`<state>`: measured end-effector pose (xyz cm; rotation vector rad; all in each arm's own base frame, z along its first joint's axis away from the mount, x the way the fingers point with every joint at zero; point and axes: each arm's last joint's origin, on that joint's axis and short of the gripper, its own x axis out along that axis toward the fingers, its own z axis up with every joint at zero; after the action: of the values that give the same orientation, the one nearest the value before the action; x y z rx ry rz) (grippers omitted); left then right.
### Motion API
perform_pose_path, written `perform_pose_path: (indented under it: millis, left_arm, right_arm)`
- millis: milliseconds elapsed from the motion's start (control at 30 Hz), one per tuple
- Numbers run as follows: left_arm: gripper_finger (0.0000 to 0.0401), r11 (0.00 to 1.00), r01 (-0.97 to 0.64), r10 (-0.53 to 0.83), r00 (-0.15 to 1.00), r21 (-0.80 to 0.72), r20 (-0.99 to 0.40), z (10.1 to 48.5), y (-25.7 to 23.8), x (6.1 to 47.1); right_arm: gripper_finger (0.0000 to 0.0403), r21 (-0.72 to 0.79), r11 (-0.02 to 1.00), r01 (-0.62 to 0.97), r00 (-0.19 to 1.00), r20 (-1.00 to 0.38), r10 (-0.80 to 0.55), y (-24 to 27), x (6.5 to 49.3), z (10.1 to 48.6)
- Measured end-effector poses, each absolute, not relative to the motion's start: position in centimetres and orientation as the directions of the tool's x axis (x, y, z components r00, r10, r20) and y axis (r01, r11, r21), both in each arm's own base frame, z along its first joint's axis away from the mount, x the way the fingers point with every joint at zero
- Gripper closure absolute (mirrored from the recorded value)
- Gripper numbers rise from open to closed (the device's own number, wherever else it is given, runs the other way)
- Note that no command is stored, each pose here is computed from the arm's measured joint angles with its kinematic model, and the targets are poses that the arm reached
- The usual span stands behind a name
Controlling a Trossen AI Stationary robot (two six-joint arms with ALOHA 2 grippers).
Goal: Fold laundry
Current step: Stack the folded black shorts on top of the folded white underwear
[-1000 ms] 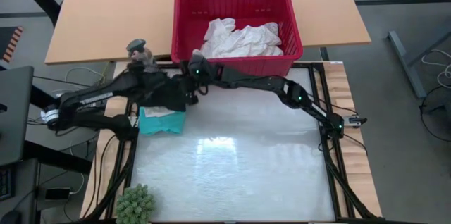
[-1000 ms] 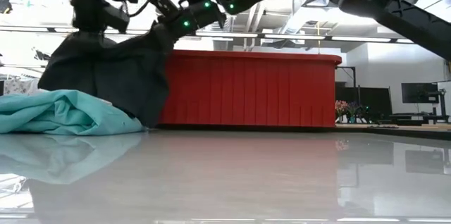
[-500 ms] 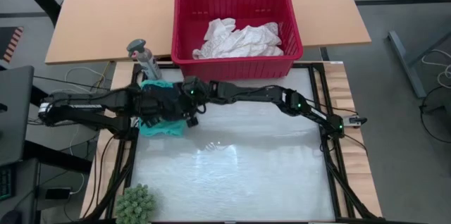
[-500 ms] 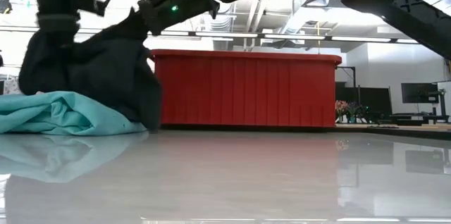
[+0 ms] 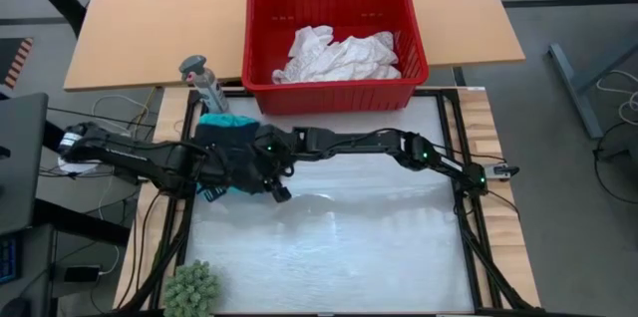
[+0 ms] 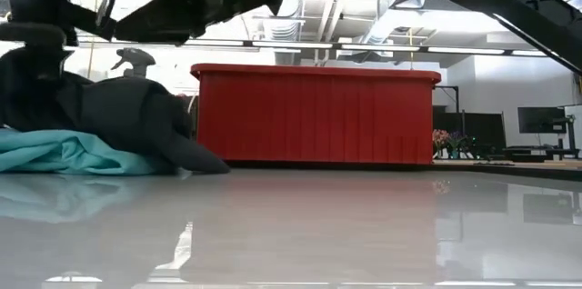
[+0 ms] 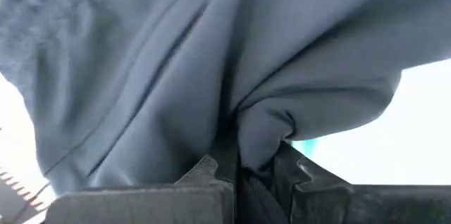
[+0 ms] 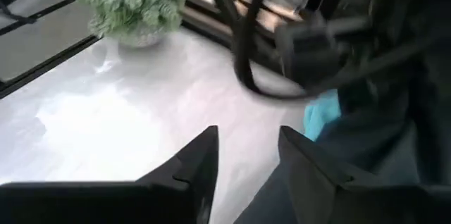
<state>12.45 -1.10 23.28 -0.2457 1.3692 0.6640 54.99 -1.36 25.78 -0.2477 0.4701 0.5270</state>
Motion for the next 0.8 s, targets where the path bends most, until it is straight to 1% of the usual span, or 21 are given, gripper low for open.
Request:
perform_pose_path:
  millis: [67, 200, 300, 400, 467, 533, 667, 733, 800]
  left_arm:
    - [0.0385, 0.804, -0.569, 0.257, 0.067, 0.175, -0.964, 23.6, -1.4, 12.6]
    - [0.0383, 0.834, -0.545, 0.203, 0.157, 0.086, -0.967, 24.2, -2.2, 13.3]
    - [0.0365, 0.866, -0.499, 0.172, 0.223, 0.039, -0.959, 24.3, -2.8, 13.8]
    - [0.0328, 0.880, -0.475, 0.146, 0.276, -0.003, -0.950, 24.4, -3.3, 14.2]
    - [0.0296, 0.887, -0.461, 0.126, 0.300, -0.028, -0.946, 24.5, -3.6, 14.4]
    - [0.0263, 0.898, -0.433, 0.072, 0.327, -0.082, -0.942, 24.6, -3.9, 14.7]
    - [0.0195, 0.886, -0.369, -0.098, 0.441, -0.280, -0.892, 25.2, -4.8, 16.0]
    - [0.0168, 0.849, -0.355, -0.188, 0.490, -0.392, -0.851, 25.6, -5.2, 16.6]
    - [0.0150, 0.803, -0.379, -0.235, 0.507, -0.460, -0.829, 25.8, -5.8, 16.7]
  right_arm:
    - [0.0202, -0.081, 0.843, -0.531, 0.743, -0.523, 0.418, -1.8, 54.4, 26.1]
    - [0.0177, -0.068, 0.864, -0.499, 0.749, -0.536, 0.390, -3.7, 52.9, 28.5]
    - [0.0169, -0.057, 0.877, -0.478, 0.748, -0.550, 0.372, -4.9, 51.9, 29.9]
    - [0.0168, -0.052, 0.882, -0.469, 0.746, -0.558, 0.364, -5.4, 51.6, 30.0]
    - [0.0168, -0.035, 0.881, -0.471, 0.729, -0.578, 0.367, -5.3, 51.3, 30.0]
    - [0.0168, -0.027, 0.878, -0.478, 0.720, -0.584, 0.375, -5.0, 51.1, 30.2]
    - [0.0168, 0.043, 0.852, -0.522, 0.672, -0.595, 0.441, -4.8, 50.5, 30.3]
    - [0.0168, 0.053, 0.850, -0.524, 0.663, -0.602, 0.446, -4.8, 50.3, 30.3]
    - [0.0168, 0.072, 0.858, -0.508, 0.652, -0.619, 0.438, -5.0, 50.0, 30.4]
